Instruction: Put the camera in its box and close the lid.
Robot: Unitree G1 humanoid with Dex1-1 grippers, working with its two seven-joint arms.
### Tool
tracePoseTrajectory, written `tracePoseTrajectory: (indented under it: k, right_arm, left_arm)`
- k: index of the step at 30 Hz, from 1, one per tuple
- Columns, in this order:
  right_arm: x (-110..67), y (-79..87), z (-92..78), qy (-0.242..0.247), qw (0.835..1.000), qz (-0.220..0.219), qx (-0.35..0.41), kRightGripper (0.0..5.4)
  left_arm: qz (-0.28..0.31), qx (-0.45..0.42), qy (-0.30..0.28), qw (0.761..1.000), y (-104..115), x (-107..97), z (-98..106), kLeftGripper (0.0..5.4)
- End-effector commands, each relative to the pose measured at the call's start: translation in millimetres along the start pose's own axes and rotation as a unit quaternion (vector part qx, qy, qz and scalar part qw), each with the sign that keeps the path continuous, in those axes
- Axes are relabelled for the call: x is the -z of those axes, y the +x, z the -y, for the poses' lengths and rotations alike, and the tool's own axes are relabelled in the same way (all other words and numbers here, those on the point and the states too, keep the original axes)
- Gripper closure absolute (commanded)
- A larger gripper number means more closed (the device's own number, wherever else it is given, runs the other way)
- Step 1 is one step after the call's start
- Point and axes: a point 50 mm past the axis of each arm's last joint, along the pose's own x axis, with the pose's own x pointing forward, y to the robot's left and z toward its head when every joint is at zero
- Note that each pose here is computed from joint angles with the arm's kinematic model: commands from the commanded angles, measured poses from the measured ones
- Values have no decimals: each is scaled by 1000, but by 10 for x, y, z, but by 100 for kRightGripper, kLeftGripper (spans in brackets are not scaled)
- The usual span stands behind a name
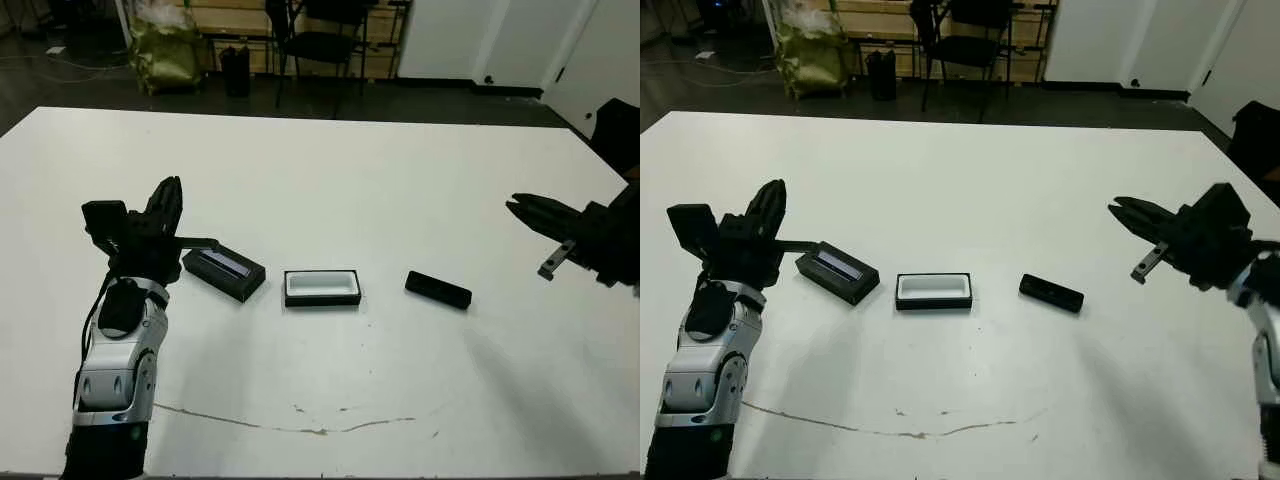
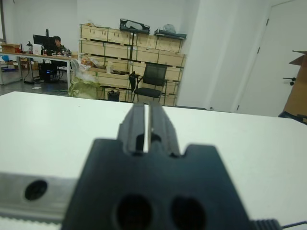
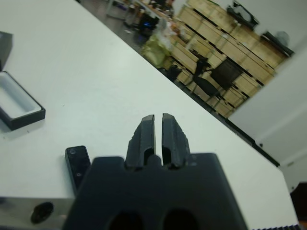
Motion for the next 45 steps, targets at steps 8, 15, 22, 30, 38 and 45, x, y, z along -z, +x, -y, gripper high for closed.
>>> tracePoseTrajectory:
  k: [8, 15, 22, 30, 38, 45]
  right_arm:
    - [335, -90, -263, 106, 994, -21, -20, 539]
    - [632, -122, -212, 104, 988, -85, -78, 413]
    - [899, -187, -230, 84, 983, -101, -131, 260]
    - [1130, -224, -230, 72, 979, -128, -144, 78]
    - [1098, -127, -240, 67, 975, -108, -182, 3]
    - [1016, -16, -245, 86, 971, -107, -196, 3]
  left_arm:
    - [-16, 5, 2, 1000, -9, 53, -96, 538]
    - [-22, 0, 11, 1000, 1, 28, -118, 540]
    - [-20, 0, 8, 1000, 2, 22, -120, 540]
    - [-22, 3, 2, 1000, -2, 24, -134, 540]
    - [-24, 1, 7, 1000, -13, 34, -153, 540]
    - [-24, 0, 9, 1000, -13, 42, -161, 540]
